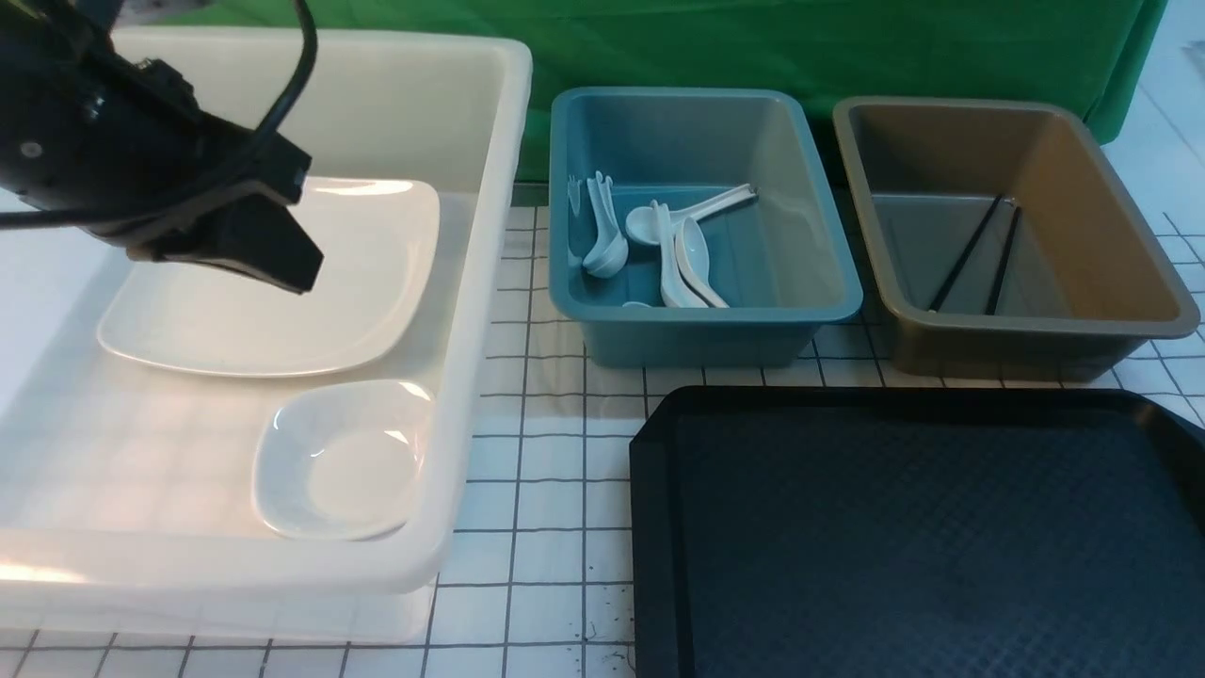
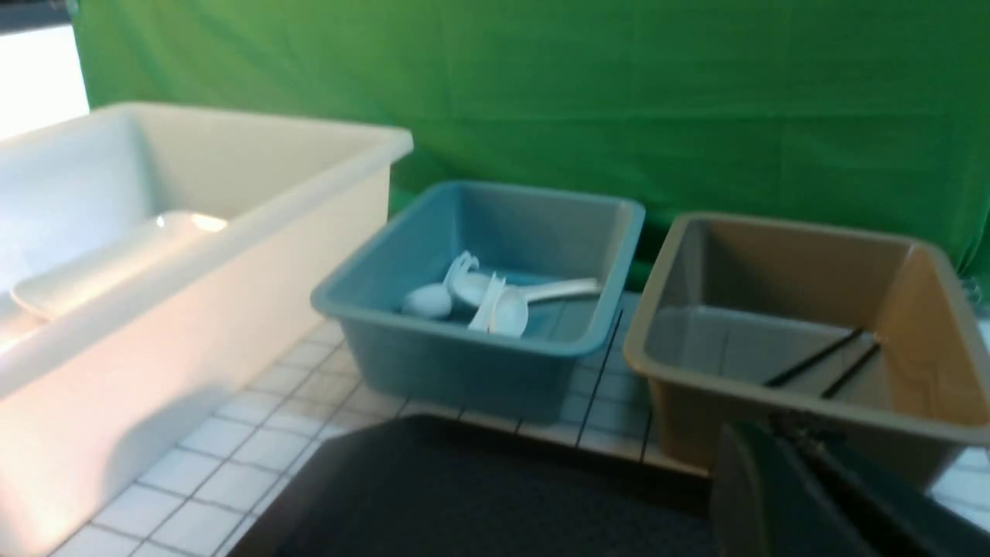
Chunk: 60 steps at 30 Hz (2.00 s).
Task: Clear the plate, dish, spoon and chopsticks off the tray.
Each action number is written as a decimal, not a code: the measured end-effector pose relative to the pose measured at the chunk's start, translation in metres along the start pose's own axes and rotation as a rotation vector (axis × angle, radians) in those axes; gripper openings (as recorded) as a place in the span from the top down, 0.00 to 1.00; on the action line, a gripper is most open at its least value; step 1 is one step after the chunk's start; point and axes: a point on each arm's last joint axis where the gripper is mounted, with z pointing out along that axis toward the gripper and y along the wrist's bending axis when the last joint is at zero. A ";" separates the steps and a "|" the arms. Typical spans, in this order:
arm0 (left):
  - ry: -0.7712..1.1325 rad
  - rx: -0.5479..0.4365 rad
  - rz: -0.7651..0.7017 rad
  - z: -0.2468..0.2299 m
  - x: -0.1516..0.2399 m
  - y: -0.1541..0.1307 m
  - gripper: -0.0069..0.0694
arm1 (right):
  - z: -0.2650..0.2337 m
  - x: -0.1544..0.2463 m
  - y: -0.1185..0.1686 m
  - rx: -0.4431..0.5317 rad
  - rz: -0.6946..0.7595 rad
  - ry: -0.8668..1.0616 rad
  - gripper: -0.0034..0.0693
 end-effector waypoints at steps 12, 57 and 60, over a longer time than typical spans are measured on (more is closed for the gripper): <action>-0.078 -0.039 0.012 0.000 -0.007 0.003 0.91 | 0.001 0.001 0.000 0.002 0.001 -0.004 0.91; 0.039 -0.037 0.080 -0.011 0.026 -0.003 0.90 | 0.031 0.107 -0.017 0.231 0.032 0.221 0.77; 0.045 -0.036 0.094 -0.018 0.053 -0.008 0.90 | 0.031 0.107 -0.017 0.231 0.032 0.220 0.76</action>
